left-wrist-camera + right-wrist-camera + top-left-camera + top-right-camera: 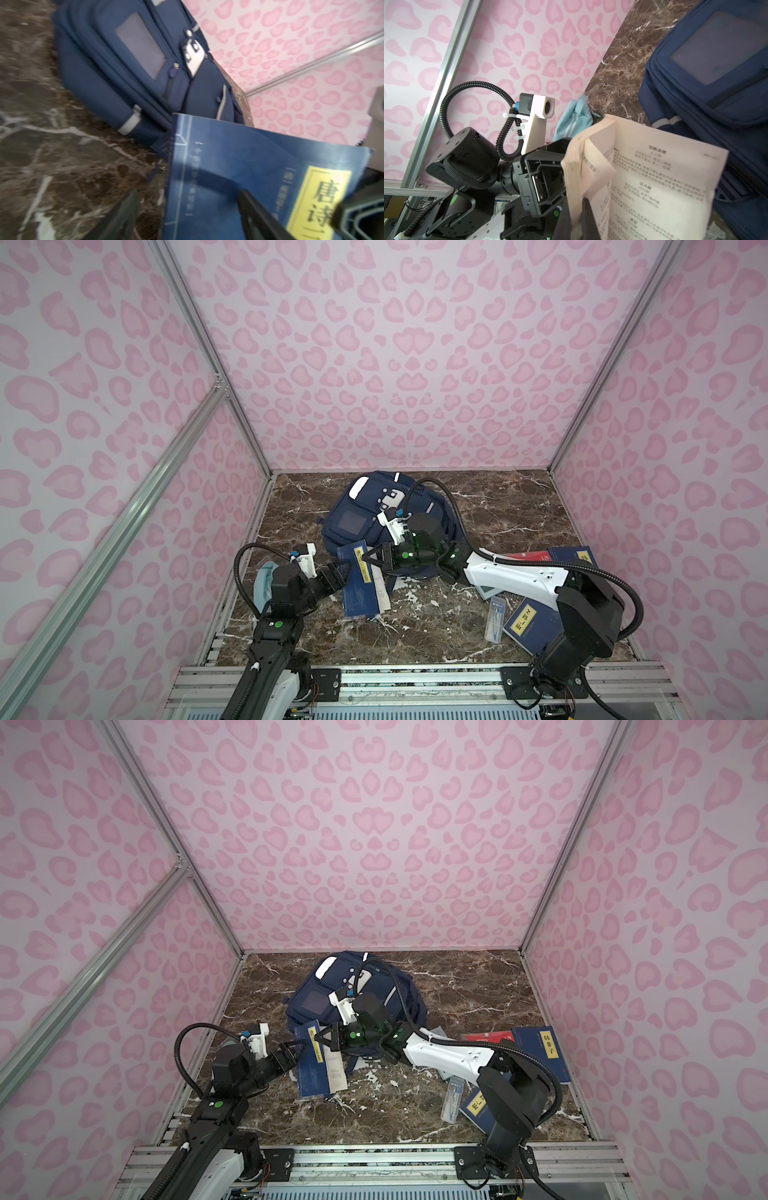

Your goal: Pack the student bag

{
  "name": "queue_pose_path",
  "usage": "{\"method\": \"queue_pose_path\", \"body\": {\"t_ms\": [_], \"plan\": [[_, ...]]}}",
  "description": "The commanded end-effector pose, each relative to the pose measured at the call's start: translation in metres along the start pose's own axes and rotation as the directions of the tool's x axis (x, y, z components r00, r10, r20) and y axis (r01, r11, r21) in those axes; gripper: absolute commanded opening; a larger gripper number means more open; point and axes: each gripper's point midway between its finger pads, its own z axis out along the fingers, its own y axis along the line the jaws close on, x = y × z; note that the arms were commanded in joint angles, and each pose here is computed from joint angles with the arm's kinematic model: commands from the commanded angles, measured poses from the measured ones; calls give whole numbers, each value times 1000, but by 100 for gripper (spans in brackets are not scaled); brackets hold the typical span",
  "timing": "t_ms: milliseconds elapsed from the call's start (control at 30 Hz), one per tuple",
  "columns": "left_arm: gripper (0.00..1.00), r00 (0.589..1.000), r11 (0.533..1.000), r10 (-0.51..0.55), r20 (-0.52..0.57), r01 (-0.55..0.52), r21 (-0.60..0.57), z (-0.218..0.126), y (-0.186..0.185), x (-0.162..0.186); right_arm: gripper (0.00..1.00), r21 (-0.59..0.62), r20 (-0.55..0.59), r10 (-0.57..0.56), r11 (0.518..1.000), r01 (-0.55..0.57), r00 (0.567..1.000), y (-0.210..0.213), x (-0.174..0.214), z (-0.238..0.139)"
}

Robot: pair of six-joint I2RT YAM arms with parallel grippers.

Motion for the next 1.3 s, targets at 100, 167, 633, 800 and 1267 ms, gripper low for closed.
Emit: {"method": "queue_pose_path", "body": {"t_ms": [100,167,633,800,1267], "plan": [[51,994,973,102,29,-106,207,-14,-60,-9,0,-27,-12,2,1000,-2,1000,0,3,-7],[56,995,975,93,31,-97,200,-16,-58,-8,0,-73,-2,8,997,-8,1000,6,1,-11],[65,987,937,156,42,-162,309,8,-56,14,0,-116,-41,96,988,-100,994,-38,-4,-20],[55,987,941,160,6,-155,301,20,-51,21,0,-30,-64,117,992,-120,991,-72,8,-15],[4,985,907,171,-15,-152,393,2,-99,6,98,-6,-55,-28,1000,27,998,-88,5,-48]]}}
